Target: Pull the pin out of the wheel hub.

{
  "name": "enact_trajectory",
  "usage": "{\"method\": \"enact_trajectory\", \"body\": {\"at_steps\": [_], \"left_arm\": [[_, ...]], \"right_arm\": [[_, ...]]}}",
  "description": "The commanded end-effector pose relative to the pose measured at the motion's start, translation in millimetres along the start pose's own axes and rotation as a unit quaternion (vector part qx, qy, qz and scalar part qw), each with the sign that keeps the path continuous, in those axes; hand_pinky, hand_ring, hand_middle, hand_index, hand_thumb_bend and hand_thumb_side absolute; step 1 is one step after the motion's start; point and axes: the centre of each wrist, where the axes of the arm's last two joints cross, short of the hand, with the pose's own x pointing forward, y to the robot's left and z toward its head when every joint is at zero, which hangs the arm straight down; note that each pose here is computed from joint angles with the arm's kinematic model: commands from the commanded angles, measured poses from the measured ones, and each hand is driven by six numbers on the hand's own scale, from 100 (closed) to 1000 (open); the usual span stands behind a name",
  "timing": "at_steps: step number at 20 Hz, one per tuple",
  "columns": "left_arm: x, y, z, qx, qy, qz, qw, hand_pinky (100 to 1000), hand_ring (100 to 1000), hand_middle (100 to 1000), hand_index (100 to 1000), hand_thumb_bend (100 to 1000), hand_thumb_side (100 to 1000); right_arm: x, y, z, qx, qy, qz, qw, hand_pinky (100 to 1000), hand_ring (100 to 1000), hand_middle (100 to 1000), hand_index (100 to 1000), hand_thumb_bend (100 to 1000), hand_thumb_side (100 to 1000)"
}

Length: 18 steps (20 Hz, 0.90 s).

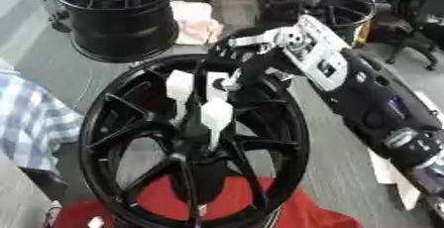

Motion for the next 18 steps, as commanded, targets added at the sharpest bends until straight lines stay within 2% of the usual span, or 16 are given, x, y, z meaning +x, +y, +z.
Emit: {"method": "enact_trajectory", "body": {"at_steps": [1,12,18], "left_arm": [[9,5.3,-3,-0.002,-0.008,-0.013,1.000,606,576,604,783,456,557],[9,3.7,-5,-0.003,-0.008,-0.011,1.000,604,576,604,784,454,557],[9,3.0,-5,-0.003,-0.007,-0.010,1.000,603,576,604,785,450,560]], "right_arm": [[-1,-9.2,3,0.000,0.010,0.012,1.000,829,861,859,934,271,505],[3,-1.2,-8,0.015,-0.001,0.017,1.000,760,729,670,767,236,459],[11,-3.1,-8,-0.011,-0.024,0.023,0.999,728,633,508,611,128,353]]}}
